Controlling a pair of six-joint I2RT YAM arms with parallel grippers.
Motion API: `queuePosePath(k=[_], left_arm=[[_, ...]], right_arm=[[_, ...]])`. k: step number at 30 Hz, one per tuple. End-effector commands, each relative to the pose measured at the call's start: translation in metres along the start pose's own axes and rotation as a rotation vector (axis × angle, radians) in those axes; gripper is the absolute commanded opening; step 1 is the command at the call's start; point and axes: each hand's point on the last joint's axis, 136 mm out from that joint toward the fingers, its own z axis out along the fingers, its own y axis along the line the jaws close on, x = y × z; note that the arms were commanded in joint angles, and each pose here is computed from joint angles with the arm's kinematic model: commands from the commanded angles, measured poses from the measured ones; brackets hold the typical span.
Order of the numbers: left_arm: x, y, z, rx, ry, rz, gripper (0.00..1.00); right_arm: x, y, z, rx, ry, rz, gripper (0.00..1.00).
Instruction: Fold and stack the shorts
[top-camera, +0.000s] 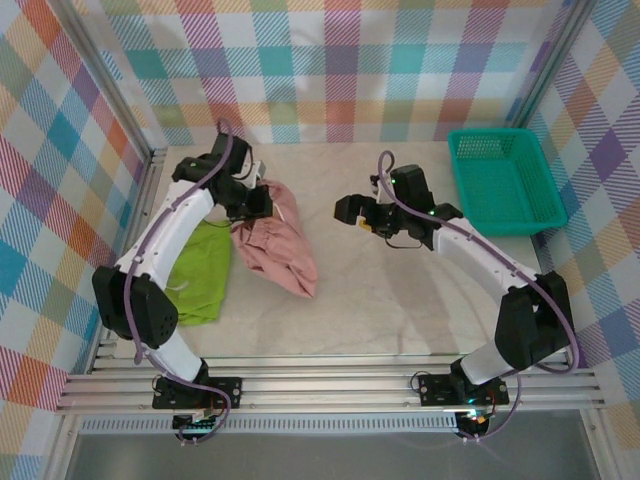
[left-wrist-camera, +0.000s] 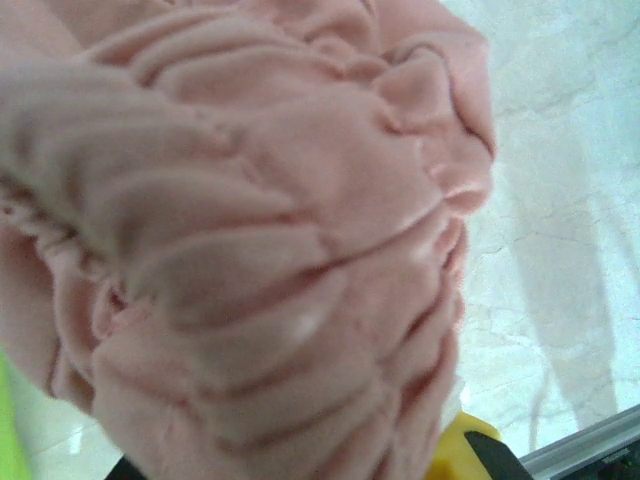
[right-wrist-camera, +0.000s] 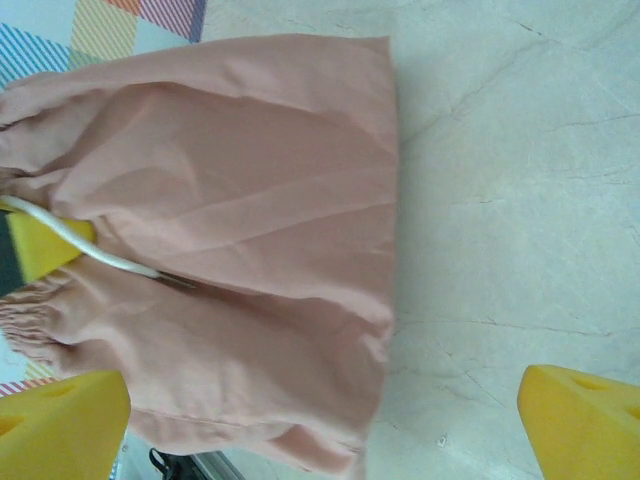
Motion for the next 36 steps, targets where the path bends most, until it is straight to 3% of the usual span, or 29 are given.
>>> queuePosePath(k=[1, 20, 27, 30, 31, 33, 35, 36], left_arm=[[-0.001, 0.009, -0.04, -0.008, -0.037, 0.045, 0.0], [0.005, 0.099, -0.094, -0.084, -0.104, -0.032, 0.0], [0.016, 0.161, -0.093, -0.269, -0.114, -0.144, 0.02], [0.023, 0.191, -0.094, -0.384, -0.108, -0.207, 0.1], [0.027, 0.203, -0.097, -0.437, -0.103, -0.233, 0.18], [0.033, 0.224, -0.098, -0.525, -0.085, -0.271, 0.35], [0.04, 0.246, -0.103, -0.625, -0.062, -0.327, 0.67], [0.041, 0.253, -0.104, -0.651, -0.056, -0.348, 0.78]], right_arm=[[0.005, -0.002, -0.006, 0.0, 0.004, -0.002, 0.99], [0.009, 0.006, -0.018, -0.02, -0.012, -0.001, 1.0], [0.013, 0.006, -0.016, -0.025, 0.015, 0.008, 0.99], [0.015, 0.006, -0.013, -0.032, 0.029, 0.017, 0.99], [0.016, 0.004, -0.012, -0.03, 0.033, 0.019, 0.99], [0.019, 0.002, -0.011, -0.029, 0.042, 0.025, 0.99], [0.022, 0.0, -0.01, -0.025, 0.048, 0.029, 0.99], [0.023, -0.002, -0.01, -0.023, 0.051, 0.029, 1.0]])
